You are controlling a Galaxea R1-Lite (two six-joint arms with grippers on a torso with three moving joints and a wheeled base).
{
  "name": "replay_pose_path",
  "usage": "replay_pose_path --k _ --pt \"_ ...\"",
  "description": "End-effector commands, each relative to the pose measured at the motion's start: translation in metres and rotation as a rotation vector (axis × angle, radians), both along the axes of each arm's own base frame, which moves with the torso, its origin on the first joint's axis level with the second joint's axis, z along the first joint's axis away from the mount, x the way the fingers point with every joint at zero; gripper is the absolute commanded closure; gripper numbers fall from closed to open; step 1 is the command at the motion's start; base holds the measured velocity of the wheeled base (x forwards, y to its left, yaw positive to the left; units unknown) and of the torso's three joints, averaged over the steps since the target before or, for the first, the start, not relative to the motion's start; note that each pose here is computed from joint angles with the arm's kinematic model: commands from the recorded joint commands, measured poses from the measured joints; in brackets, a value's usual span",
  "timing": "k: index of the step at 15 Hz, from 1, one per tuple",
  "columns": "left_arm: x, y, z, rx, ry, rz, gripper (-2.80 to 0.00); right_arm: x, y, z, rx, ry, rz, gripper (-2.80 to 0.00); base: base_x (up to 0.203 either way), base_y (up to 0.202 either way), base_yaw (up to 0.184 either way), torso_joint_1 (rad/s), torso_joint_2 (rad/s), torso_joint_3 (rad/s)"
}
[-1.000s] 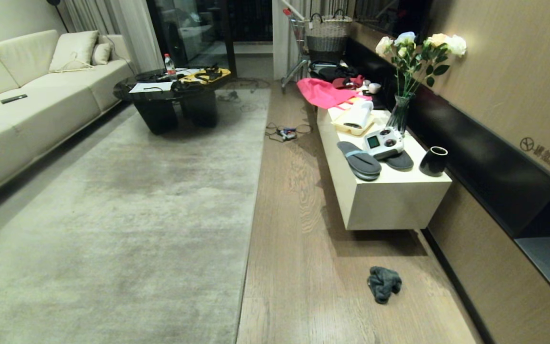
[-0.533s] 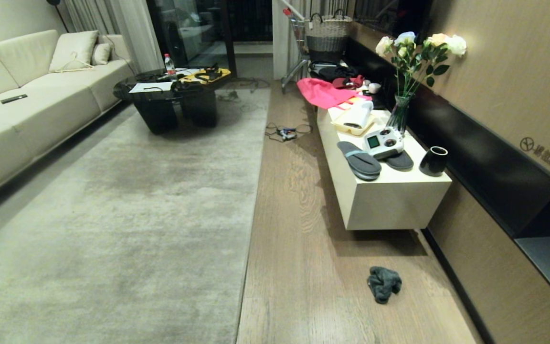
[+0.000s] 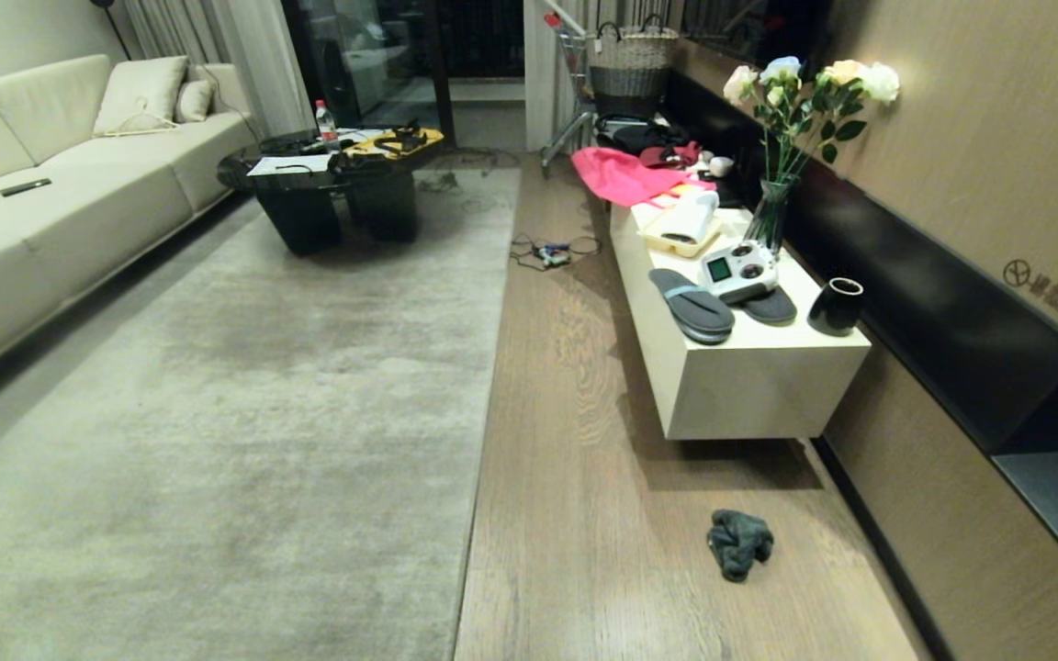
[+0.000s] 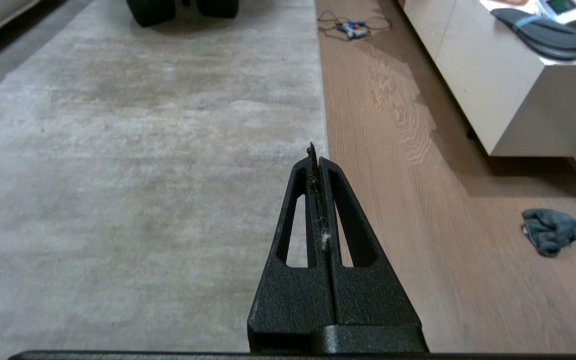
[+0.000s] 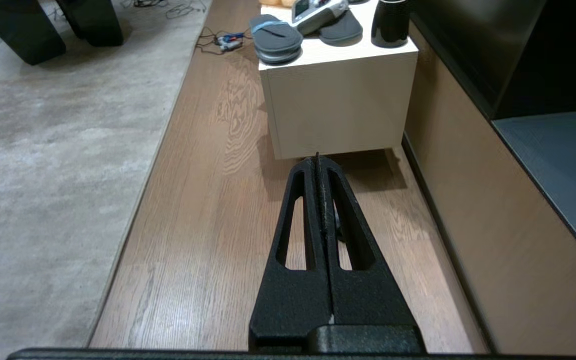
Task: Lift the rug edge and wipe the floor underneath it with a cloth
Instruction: Pick up the rag
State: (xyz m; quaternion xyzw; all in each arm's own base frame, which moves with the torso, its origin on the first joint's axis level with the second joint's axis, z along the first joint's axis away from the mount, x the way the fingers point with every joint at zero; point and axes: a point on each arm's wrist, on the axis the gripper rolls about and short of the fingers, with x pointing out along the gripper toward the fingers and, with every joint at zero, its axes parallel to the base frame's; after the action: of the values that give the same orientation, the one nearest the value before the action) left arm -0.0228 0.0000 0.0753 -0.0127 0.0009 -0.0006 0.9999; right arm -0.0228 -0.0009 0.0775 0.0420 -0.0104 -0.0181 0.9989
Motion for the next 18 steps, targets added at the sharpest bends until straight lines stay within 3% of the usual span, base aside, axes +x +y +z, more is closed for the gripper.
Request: replay_pose_path --k 1,18 --pt "0.0 0.0 0.0 -0.001 0.0 0.001 0.0 0.0 0.0 0.0001 0.001 -0.001 0.0 0.0 0.0 0.0 0.0 0.011 0.06 0.062" --pt "0.0 0.0 0.0 -0.001 0.0 0.001 0.0 0.0 0.0 0.0001 -0.001 -0.001 0.0 0.0 0.0 0.0 0.0 0.0 0.0 0.003"
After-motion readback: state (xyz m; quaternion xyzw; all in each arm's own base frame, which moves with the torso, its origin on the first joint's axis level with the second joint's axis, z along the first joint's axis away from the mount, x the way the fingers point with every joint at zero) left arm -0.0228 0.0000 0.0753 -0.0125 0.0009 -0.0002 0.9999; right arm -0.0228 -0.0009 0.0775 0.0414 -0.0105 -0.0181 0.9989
